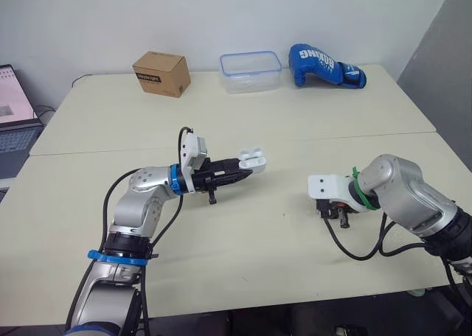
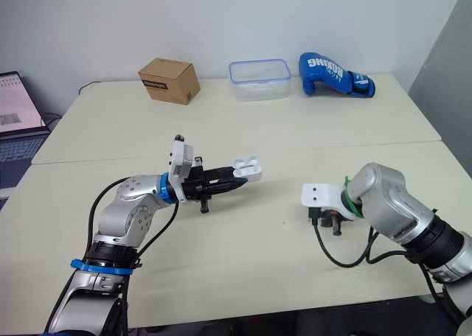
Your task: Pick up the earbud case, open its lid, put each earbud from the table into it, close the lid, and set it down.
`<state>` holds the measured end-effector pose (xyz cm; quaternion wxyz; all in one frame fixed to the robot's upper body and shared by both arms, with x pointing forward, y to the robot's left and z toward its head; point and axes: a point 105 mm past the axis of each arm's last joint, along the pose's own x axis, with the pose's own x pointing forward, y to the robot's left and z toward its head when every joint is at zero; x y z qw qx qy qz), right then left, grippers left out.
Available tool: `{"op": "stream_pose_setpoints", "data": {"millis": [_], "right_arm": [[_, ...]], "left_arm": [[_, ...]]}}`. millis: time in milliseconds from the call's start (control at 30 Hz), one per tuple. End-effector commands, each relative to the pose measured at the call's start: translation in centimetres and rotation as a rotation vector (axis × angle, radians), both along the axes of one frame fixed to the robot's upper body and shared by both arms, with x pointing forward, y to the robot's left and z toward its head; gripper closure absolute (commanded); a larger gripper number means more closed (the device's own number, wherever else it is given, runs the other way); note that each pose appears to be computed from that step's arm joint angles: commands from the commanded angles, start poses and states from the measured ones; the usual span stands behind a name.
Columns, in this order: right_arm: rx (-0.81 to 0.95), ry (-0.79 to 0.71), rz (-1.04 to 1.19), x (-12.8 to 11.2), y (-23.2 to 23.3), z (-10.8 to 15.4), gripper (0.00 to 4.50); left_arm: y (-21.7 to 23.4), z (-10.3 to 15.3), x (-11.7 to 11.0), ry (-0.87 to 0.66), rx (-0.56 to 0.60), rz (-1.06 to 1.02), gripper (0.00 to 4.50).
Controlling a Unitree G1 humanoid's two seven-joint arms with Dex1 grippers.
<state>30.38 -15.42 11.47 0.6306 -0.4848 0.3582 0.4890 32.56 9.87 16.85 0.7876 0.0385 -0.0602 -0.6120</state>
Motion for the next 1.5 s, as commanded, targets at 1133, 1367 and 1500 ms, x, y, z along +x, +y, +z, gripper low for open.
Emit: {"op": "stream_pose_setpoints", "data": {"millis": [1133,1367,1500], "right_arm": [[-0.202,-0.033,0.195,1.4,-2.8,1.3,3.14],[-0.202,-0.04,0.212,1.6,-2.6,1.2,3.14],[-0.202,-0.044,0.217,1.7,-2.5,1.1,3.14]], "left_arm": [[0.2,0.9,-0.3,-0.053,0.0,0.008,3.71],[0.2,0.8,-0.4,-0.053,0.0,0.012,3.71],[0.3,0.8,-0.4,-0.052,0.001,0.014,3.71]]}}
